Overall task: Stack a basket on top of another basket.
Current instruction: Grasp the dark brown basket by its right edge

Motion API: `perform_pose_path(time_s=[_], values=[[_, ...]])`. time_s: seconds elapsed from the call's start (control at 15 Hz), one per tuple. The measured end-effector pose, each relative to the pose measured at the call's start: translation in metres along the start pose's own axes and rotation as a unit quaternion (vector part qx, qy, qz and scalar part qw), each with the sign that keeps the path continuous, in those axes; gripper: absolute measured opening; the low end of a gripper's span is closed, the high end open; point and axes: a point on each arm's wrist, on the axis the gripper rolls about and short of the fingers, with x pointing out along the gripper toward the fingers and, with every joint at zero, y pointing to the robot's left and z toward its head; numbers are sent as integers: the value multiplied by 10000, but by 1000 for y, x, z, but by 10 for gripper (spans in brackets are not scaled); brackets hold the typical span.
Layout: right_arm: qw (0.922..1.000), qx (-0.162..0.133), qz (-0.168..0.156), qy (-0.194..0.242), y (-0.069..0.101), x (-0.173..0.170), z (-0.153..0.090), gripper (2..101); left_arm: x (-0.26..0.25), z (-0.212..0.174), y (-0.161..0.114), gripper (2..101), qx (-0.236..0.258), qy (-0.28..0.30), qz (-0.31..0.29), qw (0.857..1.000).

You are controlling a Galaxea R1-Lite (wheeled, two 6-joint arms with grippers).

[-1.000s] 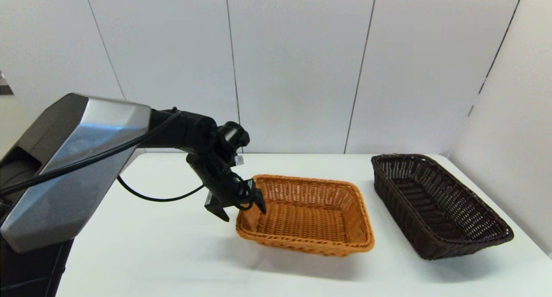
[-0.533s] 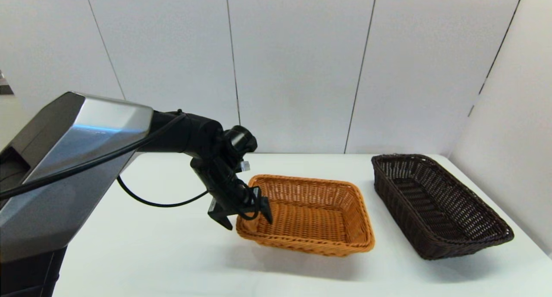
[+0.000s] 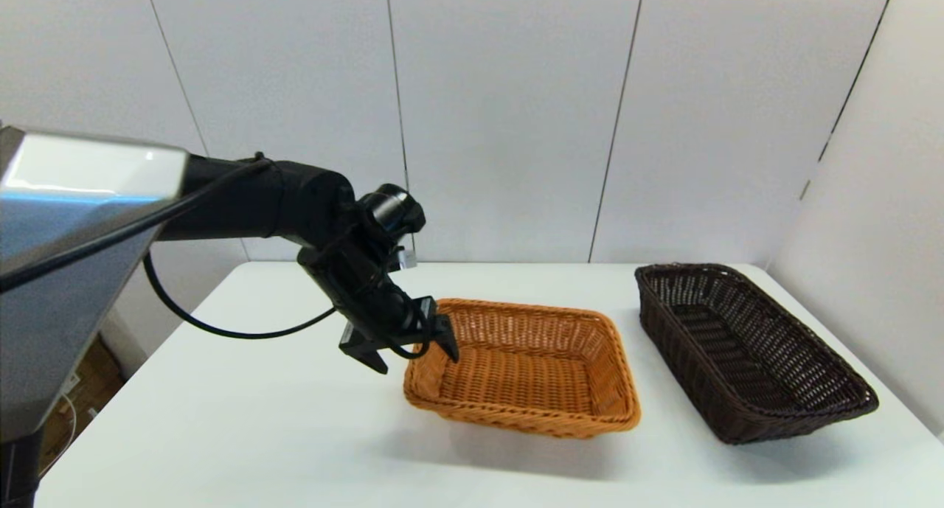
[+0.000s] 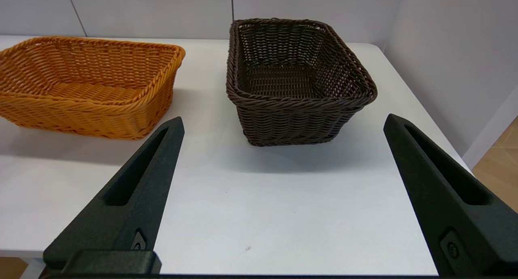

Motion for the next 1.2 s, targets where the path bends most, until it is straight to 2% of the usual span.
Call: perform_pose_path(time_s=[0.2,0.53,0.87,1.2], values=[[10000,2,1,5,0,0,0,980,-42,-8,6,971,74,-329,75,9994],[10000,0,3,7,0,0,0,980,-126,-47,22,972,159,-1116,677,9913],[10000,0,1,-3,0,0,0,980,-210,-130,37,975,187,-2056,673,9761],[10000,7,9,-25,0,0,1,980,-237,-224,66,977,133,-2760,697,9585]])
